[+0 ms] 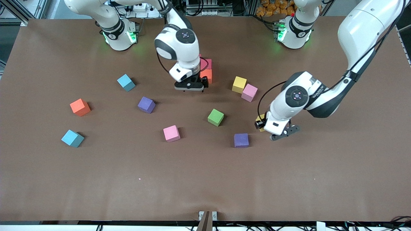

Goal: Form number 2 with 11 blocks
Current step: 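Reach the right gripper to the cyan cube while the left gripper carries yellow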

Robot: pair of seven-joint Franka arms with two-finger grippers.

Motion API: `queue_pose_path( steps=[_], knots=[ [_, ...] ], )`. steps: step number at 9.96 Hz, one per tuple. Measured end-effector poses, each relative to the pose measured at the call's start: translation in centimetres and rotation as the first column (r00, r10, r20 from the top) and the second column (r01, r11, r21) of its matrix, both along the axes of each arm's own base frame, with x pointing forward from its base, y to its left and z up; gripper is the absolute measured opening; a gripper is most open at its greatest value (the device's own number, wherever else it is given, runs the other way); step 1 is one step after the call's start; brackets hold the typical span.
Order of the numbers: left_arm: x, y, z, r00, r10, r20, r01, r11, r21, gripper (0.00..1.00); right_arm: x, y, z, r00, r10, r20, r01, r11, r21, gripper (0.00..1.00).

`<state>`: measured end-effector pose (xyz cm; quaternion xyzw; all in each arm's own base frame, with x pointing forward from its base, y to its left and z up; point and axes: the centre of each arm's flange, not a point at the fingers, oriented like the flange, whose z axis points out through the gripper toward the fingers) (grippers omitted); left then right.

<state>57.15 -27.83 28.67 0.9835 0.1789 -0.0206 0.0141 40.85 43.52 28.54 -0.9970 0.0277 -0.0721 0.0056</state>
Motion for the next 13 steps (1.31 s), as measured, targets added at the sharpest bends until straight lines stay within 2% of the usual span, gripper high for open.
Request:
queue_pose_path(
  steps=[3,4,6,8,11,13],
  knots=[
    [-3.4,-7.3,1.0,0.999,-0.05,0.015,0.05,0.999,-0.009,0.58,8.7,-8.7,1.4,0.999,0.036,0.024,-0.036,0.999,-0.019,1.0],
    [-5.0,-10.0,1.2,0.997,-0.074,0.019,0.074,0.997,-0.012,0.58,10.7,-11.4,1.6,0.998,0.06,0.019,-0.059,0.998,-0.037,1.0],
    [-8.1,-15.1,1.9,0.991,-0.132,0.031,0.133,0.991,-0.023,0.58,12.2,-15.0,1.2,0.99,0.142,-0.024,-0.144,0.986,-0.083,1.0],
    [-10.0,-18.9,1.7,0.984,-0.172,0.048,0.173,0.985,-0.014,0.56,13.8,-19.2,0.9,0.98,0.195,-0.051,-0.199,0.974,-0.104,1.0],
    [-14.2,-22.9,-3.8,0.97,-0.245,0.002,0.244,0.968,0.052,0.56,16.0,-29.3,0.6,0.964,0.252,-0.091,-0.262,0.957,-0.126,1.0],
    [-16.0,-24.3,-6.0,0.964,-0.266,-0.021,0.267,0.963,0.049,0.56,17.0,-37.6,1.1,0.932,0.344,-0.114,-0.358,0.923,-0.139,1.0]
  ],
)
